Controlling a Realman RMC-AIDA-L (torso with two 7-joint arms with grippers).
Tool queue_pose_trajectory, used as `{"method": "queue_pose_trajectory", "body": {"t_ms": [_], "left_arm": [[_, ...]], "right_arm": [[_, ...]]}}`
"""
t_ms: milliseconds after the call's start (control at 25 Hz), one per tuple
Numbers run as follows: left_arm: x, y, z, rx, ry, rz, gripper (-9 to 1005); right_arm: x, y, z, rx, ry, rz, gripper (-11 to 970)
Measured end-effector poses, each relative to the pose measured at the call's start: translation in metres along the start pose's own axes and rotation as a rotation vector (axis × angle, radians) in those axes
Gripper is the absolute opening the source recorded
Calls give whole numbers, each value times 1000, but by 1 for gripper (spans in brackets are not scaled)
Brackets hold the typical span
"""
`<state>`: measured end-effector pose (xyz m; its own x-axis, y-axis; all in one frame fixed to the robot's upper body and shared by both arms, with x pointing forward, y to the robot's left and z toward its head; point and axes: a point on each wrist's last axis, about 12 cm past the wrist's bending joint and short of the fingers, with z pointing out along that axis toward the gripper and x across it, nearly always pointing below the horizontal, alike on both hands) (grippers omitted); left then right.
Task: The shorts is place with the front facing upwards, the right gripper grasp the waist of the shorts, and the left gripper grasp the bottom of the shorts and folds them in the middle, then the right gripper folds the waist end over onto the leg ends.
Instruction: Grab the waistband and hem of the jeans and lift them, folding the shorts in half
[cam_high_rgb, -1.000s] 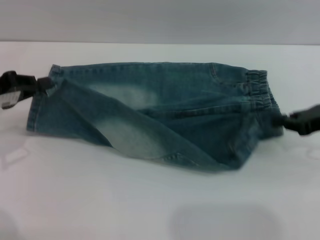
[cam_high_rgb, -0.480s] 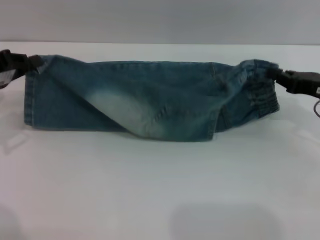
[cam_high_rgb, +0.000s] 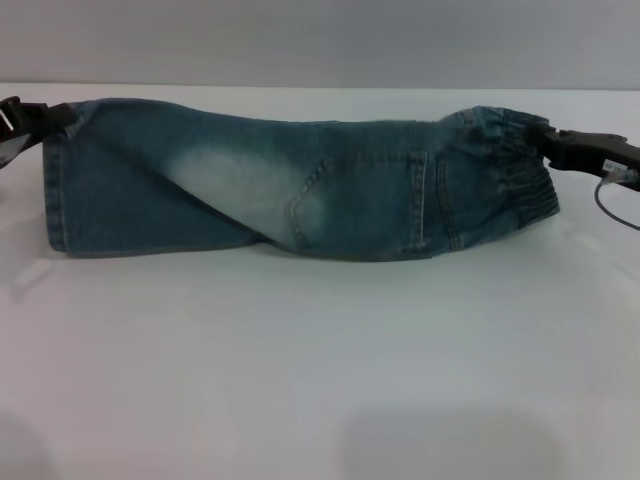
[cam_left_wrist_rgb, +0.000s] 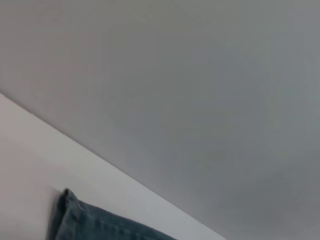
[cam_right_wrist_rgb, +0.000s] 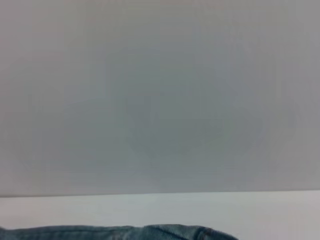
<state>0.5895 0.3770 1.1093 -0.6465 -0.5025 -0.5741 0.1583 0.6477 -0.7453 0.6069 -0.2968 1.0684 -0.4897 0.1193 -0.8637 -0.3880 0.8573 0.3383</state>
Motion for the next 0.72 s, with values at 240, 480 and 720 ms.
{"method": "queue_pose_trajectory", "body": {"t_ms": [240, 480, 720], "left_arm": [[1, 5, 4, -47, -34, 52, 136], [1, 10, 7, -103, -50, 104, 139], [2, 13, 12, -158, -20, 156, 141]], "right_arm": [[-4, 3, 11, 22, -16, -9, 0], [-7, 1, 15, 57, -20, -3, 0], [-7, 1, 16, 62, -20, -4, 0]]}}
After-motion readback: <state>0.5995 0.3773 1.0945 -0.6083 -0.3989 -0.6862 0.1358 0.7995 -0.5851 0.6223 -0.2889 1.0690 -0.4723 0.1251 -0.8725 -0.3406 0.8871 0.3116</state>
